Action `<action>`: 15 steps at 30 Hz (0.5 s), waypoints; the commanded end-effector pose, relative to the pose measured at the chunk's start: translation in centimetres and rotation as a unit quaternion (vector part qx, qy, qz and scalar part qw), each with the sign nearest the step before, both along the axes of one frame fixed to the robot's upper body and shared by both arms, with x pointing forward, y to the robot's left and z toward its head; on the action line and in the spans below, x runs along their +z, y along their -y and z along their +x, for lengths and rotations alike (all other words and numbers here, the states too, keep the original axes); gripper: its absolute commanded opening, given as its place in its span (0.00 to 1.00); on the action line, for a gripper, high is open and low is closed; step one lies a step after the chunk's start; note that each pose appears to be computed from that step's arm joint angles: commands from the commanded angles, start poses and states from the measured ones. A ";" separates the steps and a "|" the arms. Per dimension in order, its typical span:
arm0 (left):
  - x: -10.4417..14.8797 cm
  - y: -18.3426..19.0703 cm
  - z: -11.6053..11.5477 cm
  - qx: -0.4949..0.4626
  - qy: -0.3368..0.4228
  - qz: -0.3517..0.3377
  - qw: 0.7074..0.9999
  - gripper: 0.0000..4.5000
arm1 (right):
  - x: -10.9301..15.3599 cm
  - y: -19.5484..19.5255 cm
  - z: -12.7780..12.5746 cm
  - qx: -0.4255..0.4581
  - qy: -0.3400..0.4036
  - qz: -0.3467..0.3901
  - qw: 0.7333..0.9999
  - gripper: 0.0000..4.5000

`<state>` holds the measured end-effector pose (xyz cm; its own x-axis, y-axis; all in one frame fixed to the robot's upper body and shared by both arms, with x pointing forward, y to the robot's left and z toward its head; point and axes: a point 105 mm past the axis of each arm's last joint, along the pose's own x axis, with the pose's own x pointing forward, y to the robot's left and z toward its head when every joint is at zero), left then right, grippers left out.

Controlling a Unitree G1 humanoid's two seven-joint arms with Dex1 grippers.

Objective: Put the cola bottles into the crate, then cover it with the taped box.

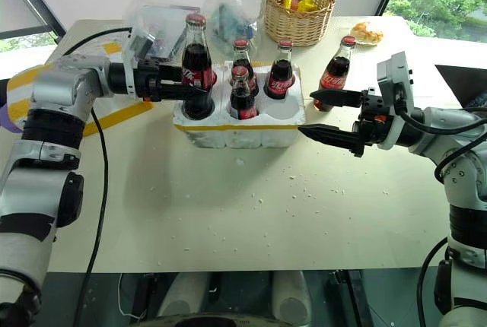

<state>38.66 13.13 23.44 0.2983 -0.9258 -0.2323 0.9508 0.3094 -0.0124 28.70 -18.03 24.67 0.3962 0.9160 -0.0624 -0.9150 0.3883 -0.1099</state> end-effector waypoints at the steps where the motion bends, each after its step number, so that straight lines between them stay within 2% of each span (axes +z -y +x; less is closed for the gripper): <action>1: 2.6 0.0 -0.7 -0.011 0.045 -0.016 0.999 0.62 | 1.1 0.0 -0.5 0.005 0.027 0.002 1.000 1.00; 5: 2.1 -0.6 -2.2 -0.024 0.039 -0.008 0.999 0.62 | 1.1 -0.1 -0.3 0.007 0.027 0.003 1.000 1.00; 8: 1.5 -1.3 -2.2 -0.004 0.032 -0.004 0.999 0.62 | 1.1 -0.3 -0.2 0.010 0.027 0.004 1.000 1.00; 10: 1.4 -1.6 -2.0 0.012 0.027 -0.010 1.000 0.86 | 1.1 -0.5 -0.1 0.011 0.028 0.005 1.000 1.00; 11: 1.4 -1.8 -2.0 0.018 0.028 -0.012 0.999 0.94 | 1.2 -0.5 -0.1 0.011 0.029 0.005 1.000 1.00; 12: 1.4 -2.0 -2.1 0.022 0.029 -0.013 0.999 0.99 | 1.2 -0.6 -0.1 0.011 0.029 0.006 0.999 1.00; 15: 1.2 -2.4 -2.3 0.032 0.033 -0.013 0.999 0.99 | 1.3 -0.6 0.0 0.012 0.030 0.007 0.999 1.00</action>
<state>36.75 15.20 23.23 0.3559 -0.9089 -0.2173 0.9307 0.3657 -0.0057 28.83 -17.60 24.75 0.3850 0.9211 -0.0576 -0.9191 0.3771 -0.1140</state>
